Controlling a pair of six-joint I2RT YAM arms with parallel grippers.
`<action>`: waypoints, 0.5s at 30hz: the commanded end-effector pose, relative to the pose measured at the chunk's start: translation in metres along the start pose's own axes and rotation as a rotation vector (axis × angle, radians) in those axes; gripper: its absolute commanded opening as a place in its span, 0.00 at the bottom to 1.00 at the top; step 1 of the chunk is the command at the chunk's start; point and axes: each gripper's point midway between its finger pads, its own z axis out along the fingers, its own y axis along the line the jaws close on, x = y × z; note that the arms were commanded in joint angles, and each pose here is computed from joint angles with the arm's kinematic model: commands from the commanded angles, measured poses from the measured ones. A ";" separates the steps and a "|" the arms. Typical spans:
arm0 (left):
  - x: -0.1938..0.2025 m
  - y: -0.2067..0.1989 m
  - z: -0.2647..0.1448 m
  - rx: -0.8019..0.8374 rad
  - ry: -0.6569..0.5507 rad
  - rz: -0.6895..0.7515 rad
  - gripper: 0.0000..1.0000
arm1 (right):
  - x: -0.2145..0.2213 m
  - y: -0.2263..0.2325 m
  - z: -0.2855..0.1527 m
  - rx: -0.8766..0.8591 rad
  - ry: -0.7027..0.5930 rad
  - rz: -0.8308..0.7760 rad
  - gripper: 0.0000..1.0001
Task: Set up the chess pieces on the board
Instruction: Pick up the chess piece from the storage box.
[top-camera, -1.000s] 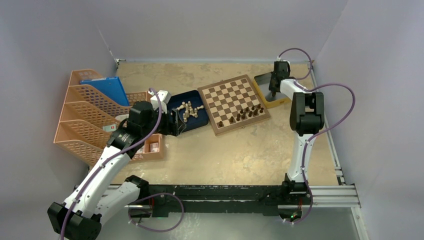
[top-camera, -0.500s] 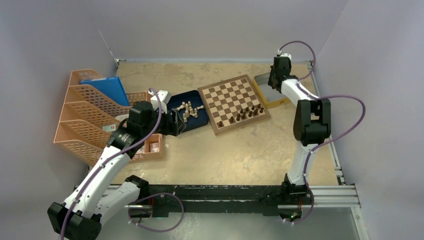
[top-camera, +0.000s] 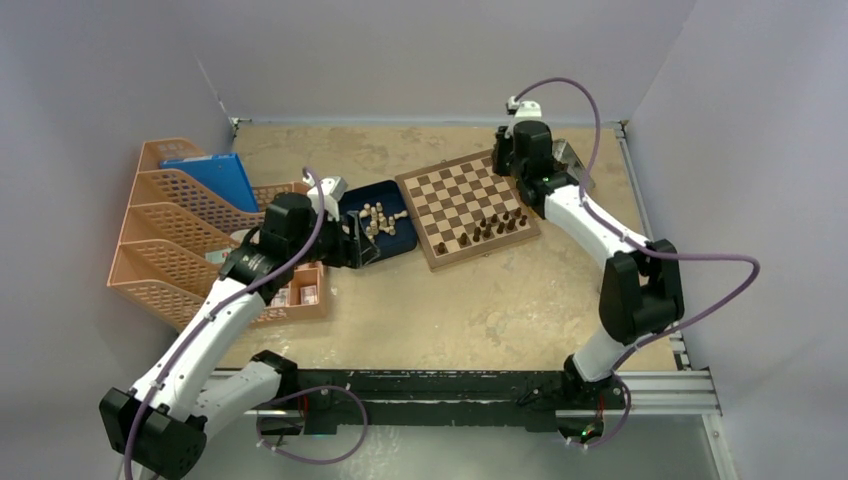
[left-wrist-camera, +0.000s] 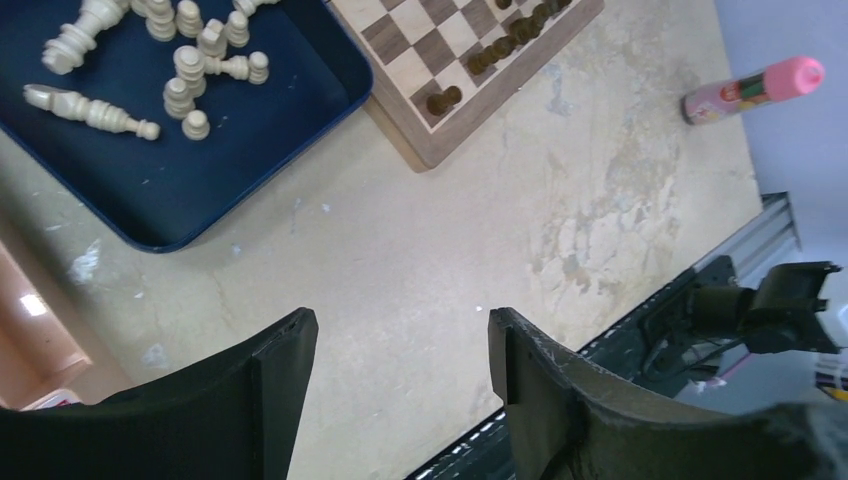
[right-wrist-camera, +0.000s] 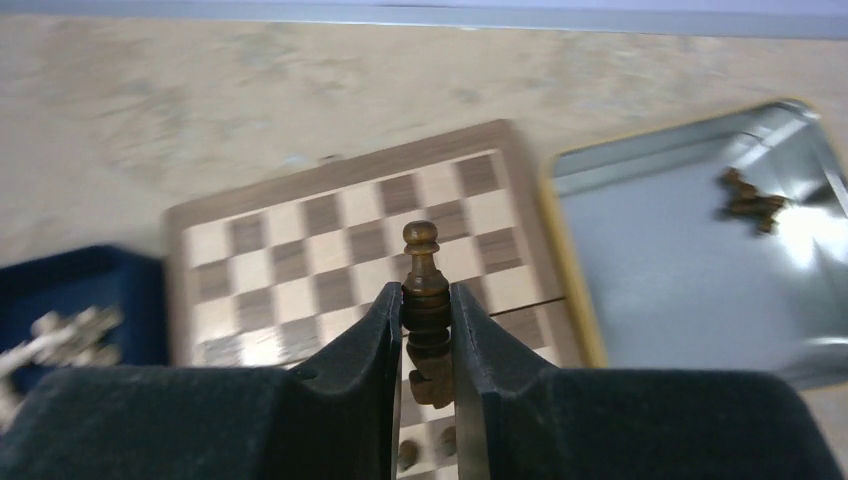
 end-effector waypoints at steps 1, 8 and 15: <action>-0.029 -0.031 -0.004 0.100 -0.020 -0.049 0.62 | -0.041 0.060 -0.041 -0.255 -0.189 -0.034 0.16; -0.078 -0.053 -0.005 0.144 -0.080 -0.044 0.58 | -0.052 0.127 -0.106 -0.528 -0.362 -0.148 0.15; -0.114 -0.092 -0.009 0.300 -0.084 -0.076 0.55 | -0.053 0.170 -0.162 -0.701 -0.527 -0.264 0.18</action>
